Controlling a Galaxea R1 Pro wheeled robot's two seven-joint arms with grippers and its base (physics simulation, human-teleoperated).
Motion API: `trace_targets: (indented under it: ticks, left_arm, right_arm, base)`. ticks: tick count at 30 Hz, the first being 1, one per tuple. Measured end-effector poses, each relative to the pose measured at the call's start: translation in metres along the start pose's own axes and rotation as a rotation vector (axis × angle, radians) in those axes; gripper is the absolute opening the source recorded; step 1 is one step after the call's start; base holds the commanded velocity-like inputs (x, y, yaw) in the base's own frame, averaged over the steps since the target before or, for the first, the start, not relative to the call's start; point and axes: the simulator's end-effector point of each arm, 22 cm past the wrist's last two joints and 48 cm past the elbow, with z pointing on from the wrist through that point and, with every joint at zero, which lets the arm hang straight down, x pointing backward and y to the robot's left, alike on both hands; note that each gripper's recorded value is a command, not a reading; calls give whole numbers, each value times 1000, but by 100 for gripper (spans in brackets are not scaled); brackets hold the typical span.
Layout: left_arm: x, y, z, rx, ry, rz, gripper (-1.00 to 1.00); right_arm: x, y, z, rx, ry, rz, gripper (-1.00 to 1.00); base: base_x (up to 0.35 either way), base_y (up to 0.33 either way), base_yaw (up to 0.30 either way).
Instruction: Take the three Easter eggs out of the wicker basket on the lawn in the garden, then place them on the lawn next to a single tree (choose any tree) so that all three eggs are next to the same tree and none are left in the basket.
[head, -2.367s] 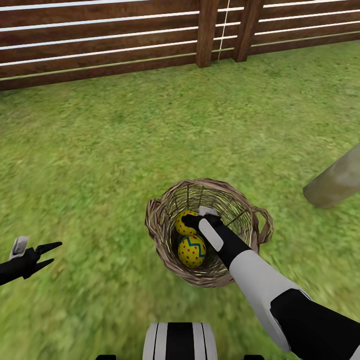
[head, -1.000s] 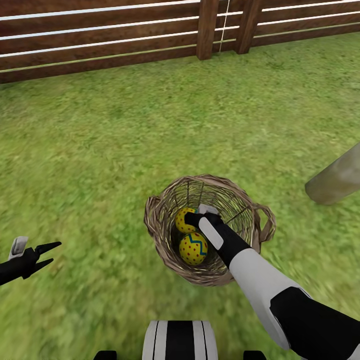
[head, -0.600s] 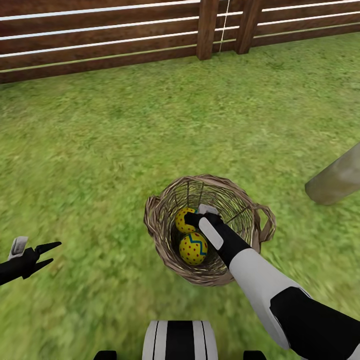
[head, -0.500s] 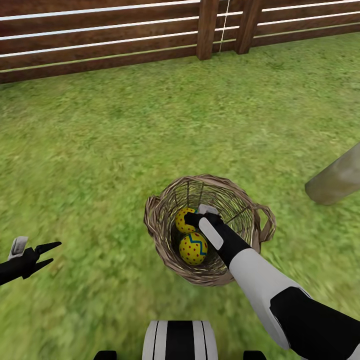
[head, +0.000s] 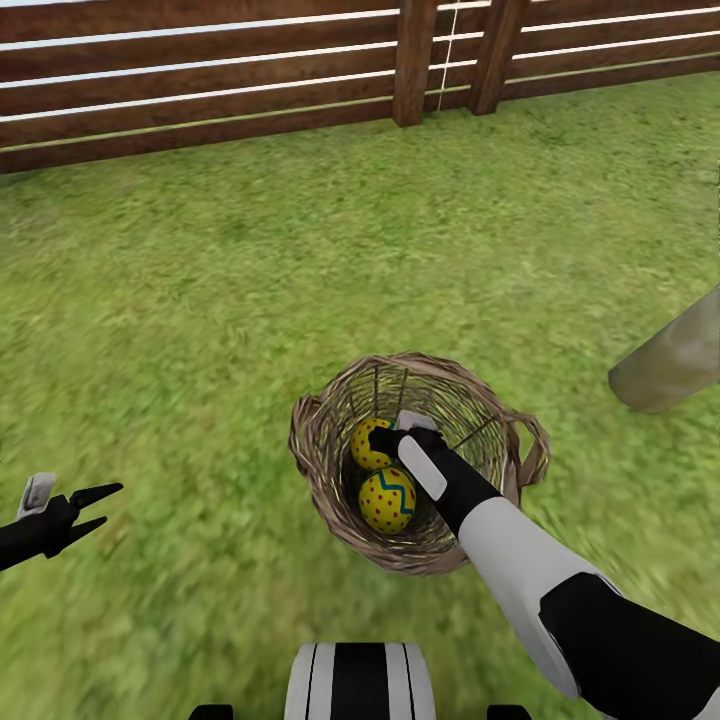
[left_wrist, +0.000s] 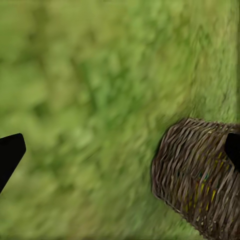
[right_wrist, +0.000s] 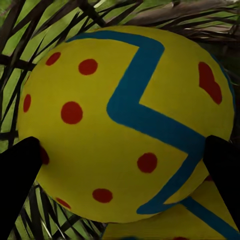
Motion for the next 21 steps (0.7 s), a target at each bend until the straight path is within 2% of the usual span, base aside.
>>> trace_targets:
  ticks: [5,12,17,21]
  left_arm:
    - [0,0,0,1,0,0,100]
    - [-6,-13,-8,21,-16,11,100]
    - [-5,-13,-7,21,-16,12,100]
    - [-8,-21,-12,33,-25,18,100]
  right_arm:
    - [0,0,0,-1,5,-4,-100]
    - [-14,9,-16,-11,1,-21,-100]
    - [-13,10,-16,-11,8,-26,-100]
    - [-20,14,-24,-16,0,-32,-100]
  base:
    - [0,0,0]
    - [0,0,0]
    - [0,0,0]
    - [0,0,0]
